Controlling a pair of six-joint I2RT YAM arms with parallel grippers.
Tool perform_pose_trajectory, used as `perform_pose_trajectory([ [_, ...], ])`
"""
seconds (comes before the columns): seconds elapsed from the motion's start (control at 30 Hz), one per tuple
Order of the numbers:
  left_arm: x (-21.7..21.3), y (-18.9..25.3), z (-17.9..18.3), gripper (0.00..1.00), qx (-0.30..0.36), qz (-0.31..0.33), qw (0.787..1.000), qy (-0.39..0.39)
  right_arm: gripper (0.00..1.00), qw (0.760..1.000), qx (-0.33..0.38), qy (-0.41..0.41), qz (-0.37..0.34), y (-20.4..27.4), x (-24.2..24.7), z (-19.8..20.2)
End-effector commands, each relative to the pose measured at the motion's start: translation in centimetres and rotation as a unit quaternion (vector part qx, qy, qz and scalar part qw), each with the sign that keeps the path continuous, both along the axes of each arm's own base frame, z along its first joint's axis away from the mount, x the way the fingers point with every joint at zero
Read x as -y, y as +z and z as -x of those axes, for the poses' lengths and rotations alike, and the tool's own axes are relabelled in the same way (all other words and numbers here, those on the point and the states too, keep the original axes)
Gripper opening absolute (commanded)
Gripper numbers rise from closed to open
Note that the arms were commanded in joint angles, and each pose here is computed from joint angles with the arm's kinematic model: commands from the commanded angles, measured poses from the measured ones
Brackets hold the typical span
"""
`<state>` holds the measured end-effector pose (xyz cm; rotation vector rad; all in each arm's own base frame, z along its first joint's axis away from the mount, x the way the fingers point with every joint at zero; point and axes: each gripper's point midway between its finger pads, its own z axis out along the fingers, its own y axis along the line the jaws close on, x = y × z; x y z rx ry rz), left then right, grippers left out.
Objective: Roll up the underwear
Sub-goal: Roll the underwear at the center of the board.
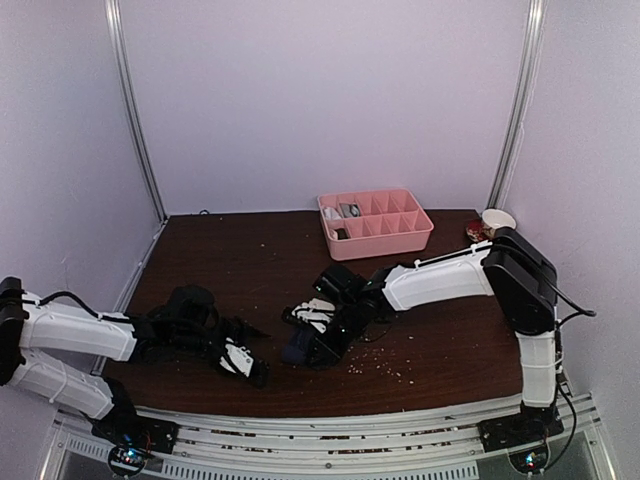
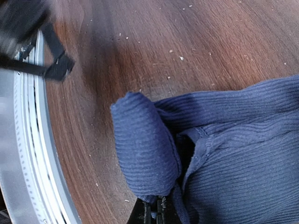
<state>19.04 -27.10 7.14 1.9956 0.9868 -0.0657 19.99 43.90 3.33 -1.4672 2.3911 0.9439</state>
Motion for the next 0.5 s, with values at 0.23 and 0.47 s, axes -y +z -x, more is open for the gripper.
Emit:
perform_pose_trajectory([
  [0.23, 4.1, -1.7, -0.2, 0.65, 0.092, -0.011, 0.996, -0.009, 0.0, 0.997, -0.059, -0.02, 0.036, -2.1, 1.2, -0.1],
  [0.47, 5.4, -2.4, -0.2, 0.63, 0.092, -0.016, 0.996, -0.012, 0.0, 0.997, -0.059, -0.018, 0.043, -2.7, 1.6, -0.2],
])
